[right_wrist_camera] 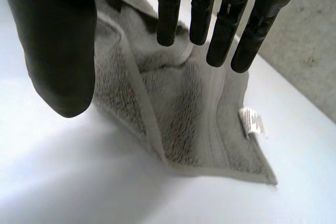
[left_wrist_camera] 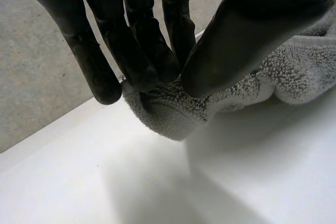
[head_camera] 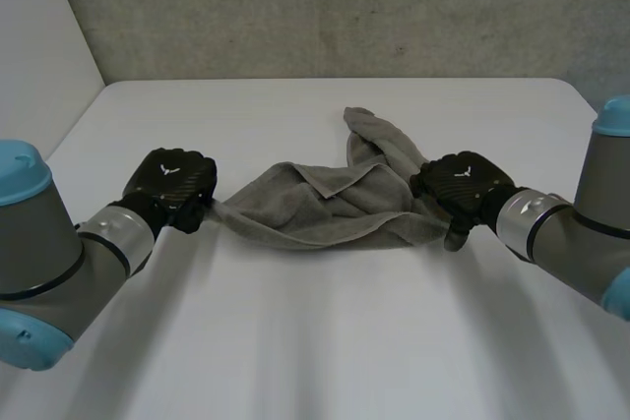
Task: Fold the towel.
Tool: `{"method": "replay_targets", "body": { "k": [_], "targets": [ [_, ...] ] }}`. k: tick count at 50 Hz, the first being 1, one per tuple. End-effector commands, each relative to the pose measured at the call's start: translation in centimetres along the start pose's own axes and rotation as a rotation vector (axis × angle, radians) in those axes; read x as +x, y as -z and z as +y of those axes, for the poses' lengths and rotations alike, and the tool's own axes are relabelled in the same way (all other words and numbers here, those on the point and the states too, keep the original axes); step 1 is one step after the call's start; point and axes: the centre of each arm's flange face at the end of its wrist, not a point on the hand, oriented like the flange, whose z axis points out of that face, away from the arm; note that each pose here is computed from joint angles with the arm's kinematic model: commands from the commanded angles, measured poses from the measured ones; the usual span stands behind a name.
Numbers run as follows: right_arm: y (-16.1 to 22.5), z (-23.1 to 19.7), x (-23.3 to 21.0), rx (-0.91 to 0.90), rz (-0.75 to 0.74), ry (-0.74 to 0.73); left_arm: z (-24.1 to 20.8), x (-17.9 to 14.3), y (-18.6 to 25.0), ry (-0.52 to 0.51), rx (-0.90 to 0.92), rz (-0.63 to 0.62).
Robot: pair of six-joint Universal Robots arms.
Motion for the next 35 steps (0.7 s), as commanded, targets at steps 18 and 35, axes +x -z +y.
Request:
{"method": "replay_targets", "body": {
  "k": [18,35],
  "targets": [
    [-4.1,2.7,0.2,-0.056,0.005,-0.282,-1.8,-4.3,0.5,0.041,0.050,-0.125],
    [-5.1,3.7,-0.4,-0.072,0.018,-0.368,-2.6,-4.9,0.6,0.160,0.083,-0.133]
  ]
}}
